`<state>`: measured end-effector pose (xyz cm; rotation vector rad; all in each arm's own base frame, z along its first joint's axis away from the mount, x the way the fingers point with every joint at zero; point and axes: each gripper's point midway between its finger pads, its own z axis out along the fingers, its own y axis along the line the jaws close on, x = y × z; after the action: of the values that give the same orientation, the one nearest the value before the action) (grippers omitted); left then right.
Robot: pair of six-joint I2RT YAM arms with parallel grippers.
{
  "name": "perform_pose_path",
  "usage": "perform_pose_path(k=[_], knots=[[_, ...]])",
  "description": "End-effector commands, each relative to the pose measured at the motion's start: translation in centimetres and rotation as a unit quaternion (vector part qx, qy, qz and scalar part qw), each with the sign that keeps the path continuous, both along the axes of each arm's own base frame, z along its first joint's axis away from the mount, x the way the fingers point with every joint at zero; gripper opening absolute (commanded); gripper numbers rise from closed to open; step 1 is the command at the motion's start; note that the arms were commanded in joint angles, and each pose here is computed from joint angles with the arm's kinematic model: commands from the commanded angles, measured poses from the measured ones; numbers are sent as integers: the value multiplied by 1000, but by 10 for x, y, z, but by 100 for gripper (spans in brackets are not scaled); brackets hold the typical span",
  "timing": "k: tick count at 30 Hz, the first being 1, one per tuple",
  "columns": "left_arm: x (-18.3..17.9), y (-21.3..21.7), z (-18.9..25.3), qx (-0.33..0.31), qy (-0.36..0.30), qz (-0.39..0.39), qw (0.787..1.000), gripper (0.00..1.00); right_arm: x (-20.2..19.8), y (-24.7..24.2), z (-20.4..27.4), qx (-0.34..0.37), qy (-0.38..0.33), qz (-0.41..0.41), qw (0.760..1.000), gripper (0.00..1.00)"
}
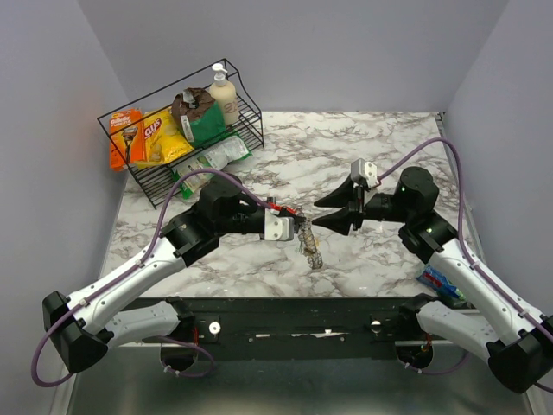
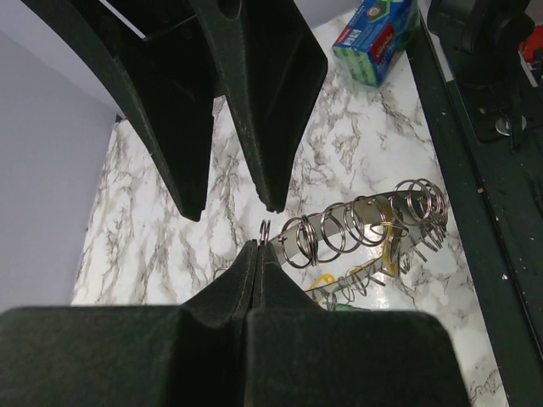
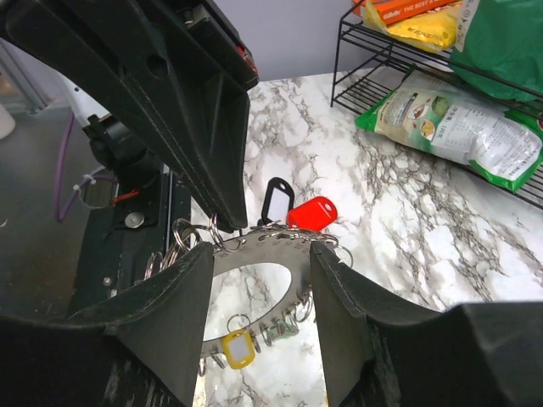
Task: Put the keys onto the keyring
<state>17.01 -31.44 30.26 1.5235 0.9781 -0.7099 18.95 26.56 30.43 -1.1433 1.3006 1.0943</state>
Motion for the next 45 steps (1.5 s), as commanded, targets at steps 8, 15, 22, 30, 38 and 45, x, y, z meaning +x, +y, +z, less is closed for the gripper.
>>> perform_pose_path(k=[8, 15, 22, 30, 38, 45], knots=[[-11, -4, 31, -34, -13, -27, 999, 0, -20, 10, 3, -3, -3, 52, 999, 50], [-12, -6, 33, -37, -10, -35, 999, 0, -20, 17, -1, -11, 3, 55, 998, 42], [-14, -7, 32, -37, -6, -39, 999, 0, -11, 21, -2, -15, 20, 40, 999, 3], [-6, -1, 39, -54, -2, 0, 999, 15, -6, 17, 1, -6, 5, 12, 1000, 1], [-2, 18, 55, -101, -13, 41, 994, 54, -19, 11, 14, 39, -73, 21, 996, 0], [-9, 24, 62, -126, -11, 5, 992, 53, -34, 8, 26, 71, -127, 48, 988, 1]])
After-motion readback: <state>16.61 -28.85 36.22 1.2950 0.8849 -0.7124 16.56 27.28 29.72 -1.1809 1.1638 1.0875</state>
